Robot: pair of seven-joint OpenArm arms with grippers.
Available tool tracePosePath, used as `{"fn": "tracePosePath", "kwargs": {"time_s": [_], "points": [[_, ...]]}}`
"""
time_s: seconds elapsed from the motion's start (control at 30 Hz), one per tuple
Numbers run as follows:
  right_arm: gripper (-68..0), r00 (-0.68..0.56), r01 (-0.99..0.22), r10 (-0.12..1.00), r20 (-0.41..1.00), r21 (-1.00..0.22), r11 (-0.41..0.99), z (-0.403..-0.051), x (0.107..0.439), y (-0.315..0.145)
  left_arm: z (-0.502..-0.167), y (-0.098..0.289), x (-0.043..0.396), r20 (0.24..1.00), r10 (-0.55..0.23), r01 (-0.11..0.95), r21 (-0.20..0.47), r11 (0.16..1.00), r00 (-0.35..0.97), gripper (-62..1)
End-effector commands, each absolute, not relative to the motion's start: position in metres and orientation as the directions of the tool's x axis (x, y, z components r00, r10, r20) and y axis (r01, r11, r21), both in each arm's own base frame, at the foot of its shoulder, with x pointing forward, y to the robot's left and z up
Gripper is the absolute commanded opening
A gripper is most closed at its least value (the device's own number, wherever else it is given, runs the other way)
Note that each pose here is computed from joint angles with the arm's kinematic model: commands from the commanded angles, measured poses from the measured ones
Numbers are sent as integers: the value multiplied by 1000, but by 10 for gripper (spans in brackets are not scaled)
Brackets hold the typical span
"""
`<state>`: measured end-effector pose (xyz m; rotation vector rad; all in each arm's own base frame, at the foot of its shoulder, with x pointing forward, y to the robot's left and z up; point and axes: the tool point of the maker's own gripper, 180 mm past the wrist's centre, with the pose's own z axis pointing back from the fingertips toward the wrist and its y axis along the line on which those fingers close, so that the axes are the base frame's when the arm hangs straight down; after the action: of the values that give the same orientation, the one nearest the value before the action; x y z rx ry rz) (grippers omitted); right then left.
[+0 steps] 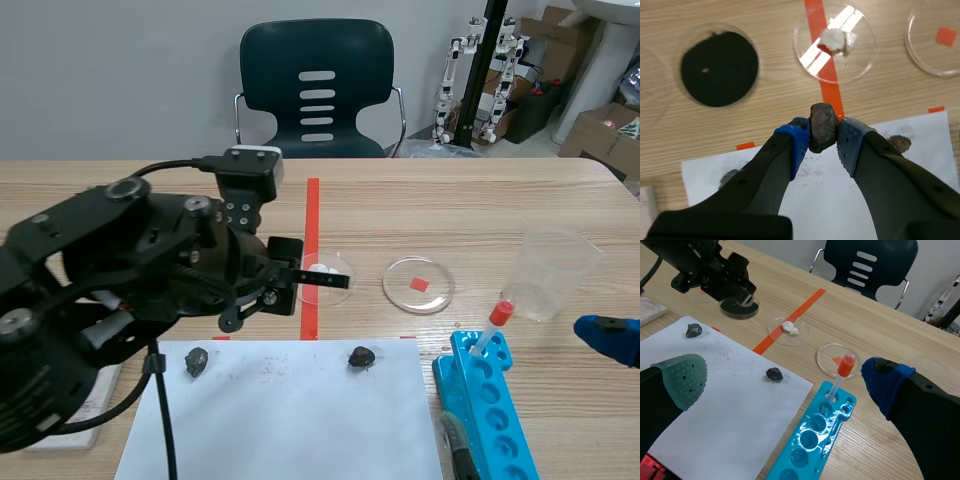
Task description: Pick up the middle mineral with the left hand
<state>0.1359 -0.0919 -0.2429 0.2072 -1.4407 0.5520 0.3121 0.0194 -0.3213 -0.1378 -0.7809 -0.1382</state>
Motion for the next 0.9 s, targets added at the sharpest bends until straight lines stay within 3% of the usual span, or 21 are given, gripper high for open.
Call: {"fn": "tracePosePath", "kwargs": {"time_s": [0.0,0.2,0.43,0.7,0.87], "points": [[-20,-1,-467,224,975,-199,862,-233,140,-92,-316,32,314,735,-46,145,-71,987,676,-492],[-20,-1,-467,224,975,-199,862,-233,140,-92,-282,48,308,861,-79,251,-58,966,503,-492],[-20,-1,-467,224,975,-199,862,-233,140,-92,-245,73,293,950,-99,353,-12,936,295,-492],[-20,-1,-467,224,975,-199,862,-233,140,-92,-202,72,258,989,-130,493,81,866,65,-492],[-20,-1,-467,224,975,-199,862,-233,140,-92,-196,66,236,988,-150,558,112,822,24,-492]]}}
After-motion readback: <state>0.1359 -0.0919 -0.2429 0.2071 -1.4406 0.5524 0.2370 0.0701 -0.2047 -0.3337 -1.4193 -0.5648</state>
